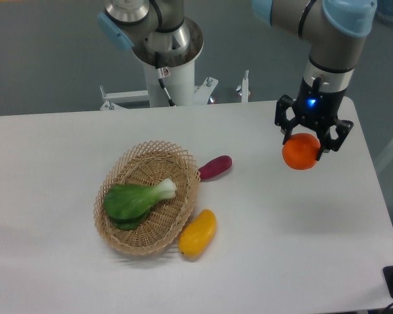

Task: Place the orange on the table
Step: 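Carry the held orange down toward the table beside the eggplant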

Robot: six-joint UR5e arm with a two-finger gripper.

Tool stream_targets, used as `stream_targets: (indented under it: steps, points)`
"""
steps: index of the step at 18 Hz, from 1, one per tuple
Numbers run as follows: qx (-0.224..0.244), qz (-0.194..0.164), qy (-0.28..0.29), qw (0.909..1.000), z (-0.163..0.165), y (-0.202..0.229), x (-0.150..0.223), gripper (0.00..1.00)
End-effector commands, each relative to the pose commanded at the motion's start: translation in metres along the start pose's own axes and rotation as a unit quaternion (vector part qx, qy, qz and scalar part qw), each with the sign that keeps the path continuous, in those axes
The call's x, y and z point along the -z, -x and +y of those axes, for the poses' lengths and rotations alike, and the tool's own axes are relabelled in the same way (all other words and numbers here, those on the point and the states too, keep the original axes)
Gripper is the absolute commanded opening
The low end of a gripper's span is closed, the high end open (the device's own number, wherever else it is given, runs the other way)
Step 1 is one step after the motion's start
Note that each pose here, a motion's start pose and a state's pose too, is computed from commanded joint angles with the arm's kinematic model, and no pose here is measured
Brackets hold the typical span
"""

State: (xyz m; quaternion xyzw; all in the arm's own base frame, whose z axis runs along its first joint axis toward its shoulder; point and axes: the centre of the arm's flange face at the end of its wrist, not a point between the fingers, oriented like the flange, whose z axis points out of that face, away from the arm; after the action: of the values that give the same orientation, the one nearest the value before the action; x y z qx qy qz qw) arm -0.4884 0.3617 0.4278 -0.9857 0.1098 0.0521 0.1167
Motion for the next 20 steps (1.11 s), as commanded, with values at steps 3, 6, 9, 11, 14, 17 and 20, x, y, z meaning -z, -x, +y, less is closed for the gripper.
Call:
stream_targets:
  steps: [3, 6, 9, 11, 14, 17, 20]
  points:
    - [0.000, 0.002, 0.000, 1.0000, 0.001, -0.001, -0.003, 0.65]
    - [0.001, 0.002, 0.000, 1.0000, 0.002, -0.001, -0.003, 0.65]
    - [-0.001, 0.002, 0.001, 1.0000, -0.002, -0.002, -0.006, 0.65]
    - [0.005, -0.007, 0.001, 1.0000, 0.000, 0.007, -0.017, 0.65]
    - [0.017, -0.008, 0.000, 0.9998, 0.001, 0.014, -0.040, 0.65]
    - [0.011, -0.030, -0.003, 0.9995, 0.004, 0.016, -0.071, 0.65]
    - [0.010, -0.027, -0.002, 0.9996, 0.009, 0.015, -0.102, 0.65]
